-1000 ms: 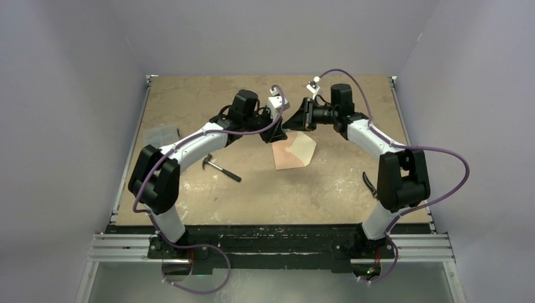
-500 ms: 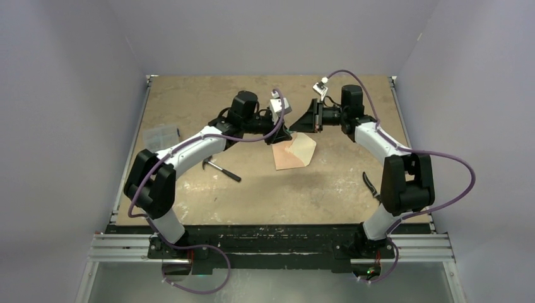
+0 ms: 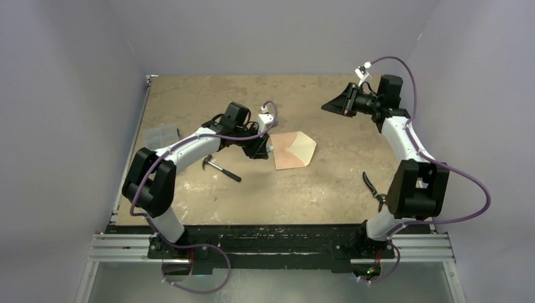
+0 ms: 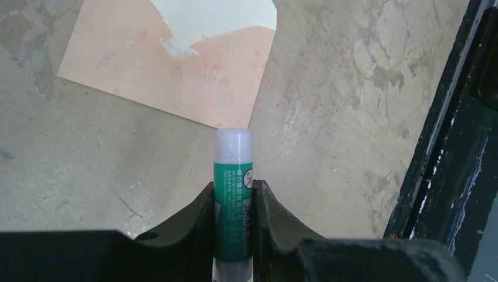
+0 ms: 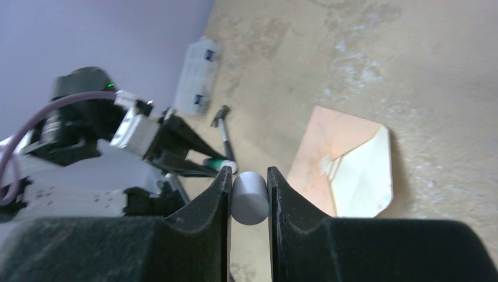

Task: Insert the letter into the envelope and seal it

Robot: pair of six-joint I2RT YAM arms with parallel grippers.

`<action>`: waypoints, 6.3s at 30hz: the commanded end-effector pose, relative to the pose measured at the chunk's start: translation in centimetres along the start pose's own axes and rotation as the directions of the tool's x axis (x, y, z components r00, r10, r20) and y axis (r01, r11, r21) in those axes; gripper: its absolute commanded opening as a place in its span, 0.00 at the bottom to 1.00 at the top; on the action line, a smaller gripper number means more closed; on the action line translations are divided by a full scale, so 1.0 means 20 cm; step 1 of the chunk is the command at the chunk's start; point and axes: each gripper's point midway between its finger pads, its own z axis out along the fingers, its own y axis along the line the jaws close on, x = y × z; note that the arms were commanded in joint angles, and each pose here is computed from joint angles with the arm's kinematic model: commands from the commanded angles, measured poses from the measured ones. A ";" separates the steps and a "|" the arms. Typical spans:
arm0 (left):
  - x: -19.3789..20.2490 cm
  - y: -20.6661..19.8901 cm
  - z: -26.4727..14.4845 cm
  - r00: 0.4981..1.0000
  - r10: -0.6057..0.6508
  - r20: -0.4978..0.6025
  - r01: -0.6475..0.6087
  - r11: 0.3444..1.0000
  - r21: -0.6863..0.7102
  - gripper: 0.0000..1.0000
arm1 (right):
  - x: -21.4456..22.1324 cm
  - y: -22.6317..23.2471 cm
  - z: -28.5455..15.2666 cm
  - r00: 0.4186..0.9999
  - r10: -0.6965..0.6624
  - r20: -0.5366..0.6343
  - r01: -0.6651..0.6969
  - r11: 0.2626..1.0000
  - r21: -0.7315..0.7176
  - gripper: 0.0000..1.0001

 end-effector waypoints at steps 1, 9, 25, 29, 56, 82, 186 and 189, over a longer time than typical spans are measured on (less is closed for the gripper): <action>-0.23 0.00 -0.04 0.992 0.037 0.120 -0.036 0.999 -0.017 0.00 | -0.02 -0.27 -0.04 0.998 -0.068 -0.012 0.068 0.938 0.339 0.00; -0.37 0.02 -0.05 0.976 0.027 0.214 -0.020 0.999 -0.033 0.00 | 0.15 -0.74 -0.21 0.997 -0.070 -0.027 0.063 0.592 0.803 0.00; -0.41 0.03 -0.02 0.971 -0.006 0.240 0.013 1.000 -0.025 0.00 | 0.55 -0.96 -0.11 0.997 -0.015 -0.071 0.071 0.440 0.895 0.00; -0.41 0.04 -0.02 0.970 -0.011 0.243 0.020 0.999 -0.033 0.00 | 0.58 -0.99 -0.10 0.997 -0.014 -0.079 0.077 0.440 0.895 0.00; -0.35 0.07 0.01 0.979 -0.041 0.200 0.051 0.998 -0.048 0.00 | 0.74 -1.05 -0.12 0.972 0.091 -0.218 0.164 0.401 0.901 0.35; -0.96 -0.06 -0.26 0.750 -0.148 0.645 0.132 0.989 0.074 0.00 | -0.14 0.41 0.21 0.936 -0.144 0.322 0.129 0.989 0.069 0.74; -1.48 -0.23 -0.84 0.433 -0.472 0.768 0.179 0.880 0.440 0.00 | -0.05 1.07 0.26 0.911 -0.064 0.408 0.246 0.879 -0.409 0.44; -1.48 -0.25 -0.86 0.420 -0.486 0.766 0.165 0.871 0.462 0.00 | -0.07 1.09 0.27 0.917 -0.049 0.396 0.233 0.871 -0.432 0.38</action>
